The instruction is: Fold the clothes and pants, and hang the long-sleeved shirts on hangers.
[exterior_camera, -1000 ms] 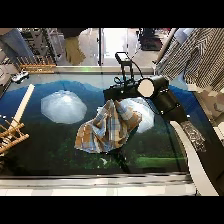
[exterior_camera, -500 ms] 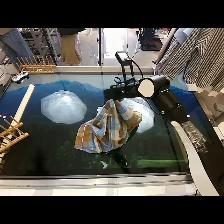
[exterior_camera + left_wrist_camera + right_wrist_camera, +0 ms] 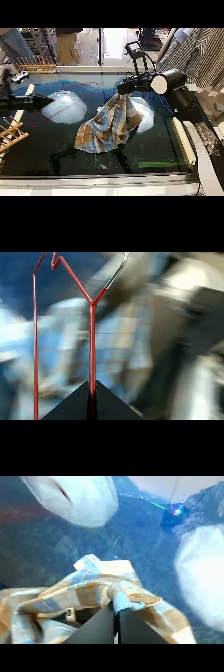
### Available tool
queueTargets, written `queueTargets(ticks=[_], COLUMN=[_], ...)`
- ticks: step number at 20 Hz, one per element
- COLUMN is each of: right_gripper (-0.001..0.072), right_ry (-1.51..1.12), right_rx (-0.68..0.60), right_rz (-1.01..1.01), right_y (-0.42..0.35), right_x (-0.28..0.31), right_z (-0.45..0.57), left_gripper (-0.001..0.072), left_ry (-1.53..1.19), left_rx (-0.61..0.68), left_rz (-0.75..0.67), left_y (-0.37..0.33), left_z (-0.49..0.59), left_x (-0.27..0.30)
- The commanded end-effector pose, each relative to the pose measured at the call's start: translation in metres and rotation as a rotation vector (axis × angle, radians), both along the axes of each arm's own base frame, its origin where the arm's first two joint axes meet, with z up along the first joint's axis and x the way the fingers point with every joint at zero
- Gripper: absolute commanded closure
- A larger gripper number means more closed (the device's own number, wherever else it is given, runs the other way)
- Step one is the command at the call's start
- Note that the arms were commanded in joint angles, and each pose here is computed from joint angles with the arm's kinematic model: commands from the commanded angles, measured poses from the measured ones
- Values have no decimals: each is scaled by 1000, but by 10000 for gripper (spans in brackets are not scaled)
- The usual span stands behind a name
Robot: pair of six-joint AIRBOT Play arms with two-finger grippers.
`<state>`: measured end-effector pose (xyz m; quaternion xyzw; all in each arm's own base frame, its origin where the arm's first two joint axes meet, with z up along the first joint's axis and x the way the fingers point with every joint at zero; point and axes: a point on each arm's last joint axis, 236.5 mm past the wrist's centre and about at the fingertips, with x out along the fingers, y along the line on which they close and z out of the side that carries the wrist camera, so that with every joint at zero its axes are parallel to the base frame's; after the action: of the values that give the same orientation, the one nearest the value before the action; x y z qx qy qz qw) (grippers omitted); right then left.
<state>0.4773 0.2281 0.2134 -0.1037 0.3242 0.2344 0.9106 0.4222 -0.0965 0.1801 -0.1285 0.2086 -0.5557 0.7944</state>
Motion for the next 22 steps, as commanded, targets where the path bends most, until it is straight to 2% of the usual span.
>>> queueTargets(ticks=[1,6,9,17,22], right_gripper=[674,674,674,674,674], right_ry=[-6,-25,-42,-57,-71], right_rx=[-83,-98,-83,-100,-64], right_rz=[53,37,31,-10,45], right_y=[-6,-12,-10,-18,10], right_x=[-4,0,3,10,1], right_z=[-4,-2,1,2,7], left_gripper=[695,696,695,695,696], left_ry=[32,67,135,120,158], left_rx=[-146,-187,-142,-177,-176], left_rz=[-173,-288,-343,-270,-248], left_y=[-49,-47,-44,-21,-50], left_z=[-1,3,-10,-3,-25], left_x=[-11,-37,-53,-41,-20])
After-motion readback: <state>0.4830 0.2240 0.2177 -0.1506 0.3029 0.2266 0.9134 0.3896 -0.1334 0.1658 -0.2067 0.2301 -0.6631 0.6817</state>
